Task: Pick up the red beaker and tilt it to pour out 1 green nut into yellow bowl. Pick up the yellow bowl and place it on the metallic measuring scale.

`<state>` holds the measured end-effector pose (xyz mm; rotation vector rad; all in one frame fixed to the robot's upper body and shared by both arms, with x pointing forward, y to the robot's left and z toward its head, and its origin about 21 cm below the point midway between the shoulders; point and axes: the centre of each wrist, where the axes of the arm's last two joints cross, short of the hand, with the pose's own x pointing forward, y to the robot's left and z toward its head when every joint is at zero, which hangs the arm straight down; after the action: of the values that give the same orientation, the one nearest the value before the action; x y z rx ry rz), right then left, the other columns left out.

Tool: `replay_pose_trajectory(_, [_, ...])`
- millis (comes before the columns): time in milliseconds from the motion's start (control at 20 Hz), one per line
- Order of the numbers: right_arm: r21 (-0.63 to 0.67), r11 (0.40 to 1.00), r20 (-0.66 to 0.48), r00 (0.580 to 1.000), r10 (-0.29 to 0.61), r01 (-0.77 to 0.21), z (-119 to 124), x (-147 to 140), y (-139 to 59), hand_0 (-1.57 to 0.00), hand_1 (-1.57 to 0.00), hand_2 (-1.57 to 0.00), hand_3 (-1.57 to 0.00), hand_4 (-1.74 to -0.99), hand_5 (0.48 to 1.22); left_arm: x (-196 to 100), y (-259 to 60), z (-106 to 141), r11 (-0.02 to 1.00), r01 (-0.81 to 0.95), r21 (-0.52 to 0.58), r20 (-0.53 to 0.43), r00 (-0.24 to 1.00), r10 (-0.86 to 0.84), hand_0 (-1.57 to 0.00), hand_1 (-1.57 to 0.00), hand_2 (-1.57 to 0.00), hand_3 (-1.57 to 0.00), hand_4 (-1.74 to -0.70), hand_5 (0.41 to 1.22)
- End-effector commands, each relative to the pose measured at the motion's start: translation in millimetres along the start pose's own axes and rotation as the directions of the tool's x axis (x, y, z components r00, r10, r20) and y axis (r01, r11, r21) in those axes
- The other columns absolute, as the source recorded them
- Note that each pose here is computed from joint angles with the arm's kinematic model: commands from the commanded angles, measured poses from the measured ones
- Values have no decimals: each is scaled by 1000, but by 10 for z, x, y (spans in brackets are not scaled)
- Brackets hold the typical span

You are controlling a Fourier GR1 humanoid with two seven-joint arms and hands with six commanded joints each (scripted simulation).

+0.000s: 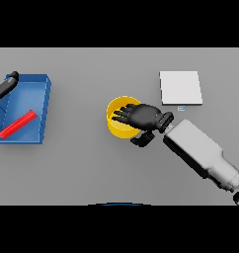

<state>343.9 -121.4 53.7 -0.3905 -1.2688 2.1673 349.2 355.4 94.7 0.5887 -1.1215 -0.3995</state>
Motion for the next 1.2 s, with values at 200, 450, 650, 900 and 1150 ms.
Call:
replay_pose_trajectory(200, [77,997,5,1000,15,-15,-88,18,-66,1,1,1,1,-1290,746,14,-25,-11,1000,1,-2,7,1000,-1,1,1,1,1,-717,688])
replay_pose_trajectory(450, [94,995,-31,999,-33,36,-165,79,-31,-110,-97,-86,-96,-1360,842,35,44,-1,1000,-11,6,17,1000,11,1,1,1,1,-712,689])
replay_pose_trajectory(650, [101,995,-2,1000,-18,18,-150,26,-26,-914,-869,-695,-456,-1512,1043,32,15,17,1000,-8,-2,10,1000,8,1,1,1,1,-719,692])
replay_pose_trajectory(900, [84,996,20,1000,-13,12,-121,-8,-25,-1356,-1341,-1192,-1041,-1660,1163,48,29,15,1000,-5,8,16,1000,5,1,1,1,1,-725,698])
replay_pose_trajectory(1150, [47,999,6,1000,-20,20,-114,6,-44,-1500,-1496,-1309,-1254,-1714,1202,54,50,3,1000,1,-1,12,1000,-1,1,1,1,1,-719,695])
